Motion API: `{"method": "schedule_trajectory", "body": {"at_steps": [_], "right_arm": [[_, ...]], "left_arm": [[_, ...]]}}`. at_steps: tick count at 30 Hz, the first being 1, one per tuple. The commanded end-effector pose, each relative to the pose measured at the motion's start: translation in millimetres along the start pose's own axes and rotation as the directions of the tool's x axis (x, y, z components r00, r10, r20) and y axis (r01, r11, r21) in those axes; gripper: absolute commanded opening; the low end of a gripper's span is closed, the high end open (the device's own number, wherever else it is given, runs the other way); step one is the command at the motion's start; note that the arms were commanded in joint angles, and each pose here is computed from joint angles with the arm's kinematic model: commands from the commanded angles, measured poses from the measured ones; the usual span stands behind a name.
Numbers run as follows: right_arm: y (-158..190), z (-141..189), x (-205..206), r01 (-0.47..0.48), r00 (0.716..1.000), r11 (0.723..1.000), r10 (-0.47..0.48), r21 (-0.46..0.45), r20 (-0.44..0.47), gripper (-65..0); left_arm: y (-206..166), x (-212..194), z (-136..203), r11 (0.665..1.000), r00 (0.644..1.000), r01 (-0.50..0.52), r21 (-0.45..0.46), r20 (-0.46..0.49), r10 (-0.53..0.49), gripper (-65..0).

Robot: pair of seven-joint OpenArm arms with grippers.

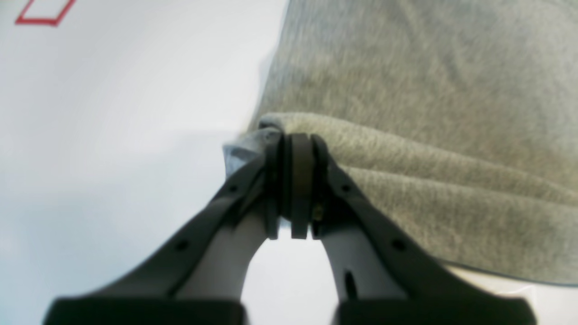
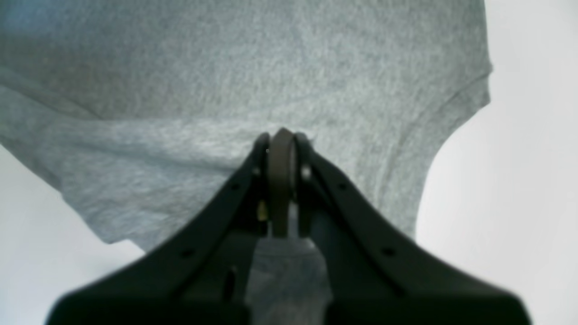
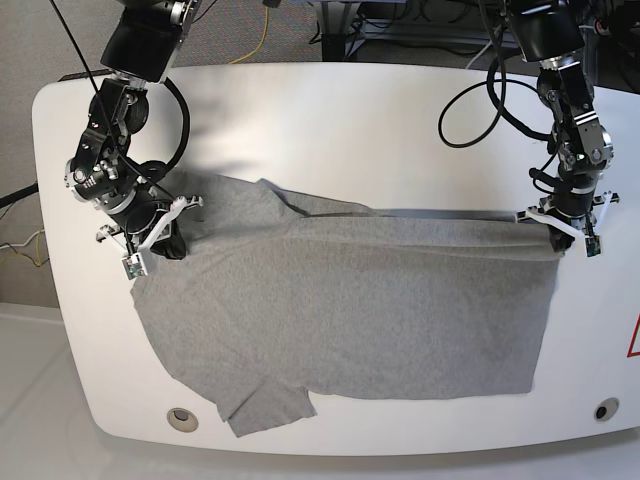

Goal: Fold the T-shirt properly

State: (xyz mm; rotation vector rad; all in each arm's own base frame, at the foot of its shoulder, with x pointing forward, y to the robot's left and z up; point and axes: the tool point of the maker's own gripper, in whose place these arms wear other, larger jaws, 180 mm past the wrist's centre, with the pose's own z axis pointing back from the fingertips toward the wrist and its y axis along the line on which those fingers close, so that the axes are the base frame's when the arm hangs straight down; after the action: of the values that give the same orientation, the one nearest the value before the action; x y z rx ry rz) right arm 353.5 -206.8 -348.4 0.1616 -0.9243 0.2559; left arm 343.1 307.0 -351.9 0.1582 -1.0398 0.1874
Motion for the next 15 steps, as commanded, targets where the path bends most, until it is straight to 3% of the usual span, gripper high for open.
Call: {"method": "schedule_trajectory", "body": {"at_steps": [1,8,15], "right_arm": [[-5,1,24,-0.034,0.998,0.999,0.035,-0.017,0.055,-65.0],[11,-10,27,-0.097,0.994,0.995,0.097,0.01,0.059,-65.0],[20,-23,18,-0.095,0.994,0.994,0.092,0.045,0.055,-65.0]], "left_arm": [[6,20,-2,1.0,0.998,0.002,0.012,0.065,-0.003,-63.8],[6,19,-7,1.0,0.998,-0.008,0.012,0.058,0.007,-63.8],[5,24,-9,1.0,0.998,-0.012,0.011,0.067,0.011,-63.8]]}}
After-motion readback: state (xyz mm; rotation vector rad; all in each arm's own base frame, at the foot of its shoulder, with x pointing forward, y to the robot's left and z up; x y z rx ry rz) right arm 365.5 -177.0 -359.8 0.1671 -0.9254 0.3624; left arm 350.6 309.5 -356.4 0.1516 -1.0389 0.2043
